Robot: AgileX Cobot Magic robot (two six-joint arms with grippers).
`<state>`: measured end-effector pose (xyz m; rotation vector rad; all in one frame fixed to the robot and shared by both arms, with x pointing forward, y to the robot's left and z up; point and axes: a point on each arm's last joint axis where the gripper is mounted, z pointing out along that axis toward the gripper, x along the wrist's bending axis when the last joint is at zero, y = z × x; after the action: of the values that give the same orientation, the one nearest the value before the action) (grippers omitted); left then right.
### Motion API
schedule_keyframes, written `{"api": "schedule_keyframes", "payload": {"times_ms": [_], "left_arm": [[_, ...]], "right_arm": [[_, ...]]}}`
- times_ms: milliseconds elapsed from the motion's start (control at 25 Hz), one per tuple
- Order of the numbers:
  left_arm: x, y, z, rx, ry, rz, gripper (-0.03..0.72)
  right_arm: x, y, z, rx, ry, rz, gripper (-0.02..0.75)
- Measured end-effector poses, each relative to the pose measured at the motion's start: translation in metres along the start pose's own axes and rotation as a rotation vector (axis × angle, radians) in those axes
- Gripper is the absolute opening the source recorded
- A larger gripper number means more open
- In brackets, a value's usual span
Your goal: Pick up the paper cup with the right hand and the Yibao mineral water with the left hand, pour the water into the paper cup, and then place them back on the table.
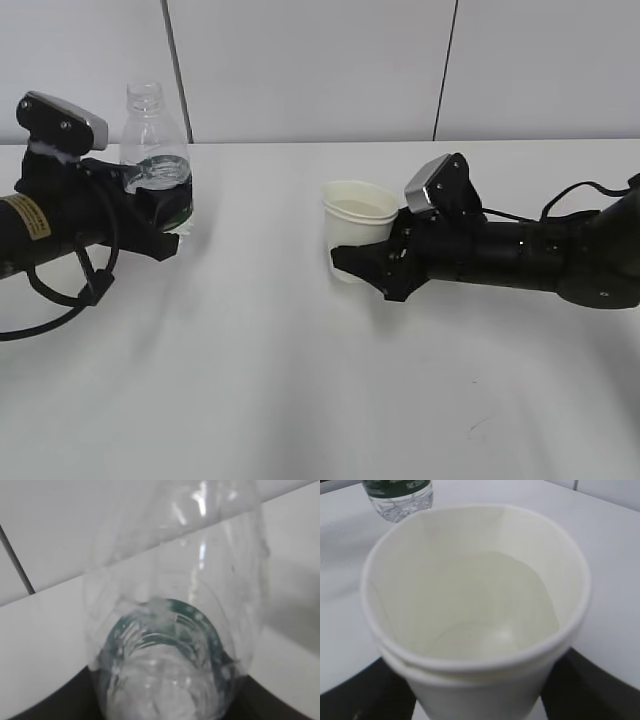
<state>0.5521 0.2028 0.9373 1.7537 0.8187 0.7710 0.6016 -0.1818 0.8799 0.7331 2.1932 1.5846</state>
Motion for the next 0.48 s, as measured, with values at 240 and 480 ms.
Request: {"api": "schedule_keyframes", "payload": {"times_ms": [240,480], "left_arm": [[-0.003,-0.019,0.010,0.016,-0.024,-0.031,0.343],[-0.005,-0.035,0.016,0.030,-0.040,-0.055,0.343]], "right_arm": [[-0.002,-0.009,-0.007,0.029,-0.026,-0.057,0.521],[-0.008,-0.008,-0.007,0.020,-0.098,-0.090,0.521]]}}
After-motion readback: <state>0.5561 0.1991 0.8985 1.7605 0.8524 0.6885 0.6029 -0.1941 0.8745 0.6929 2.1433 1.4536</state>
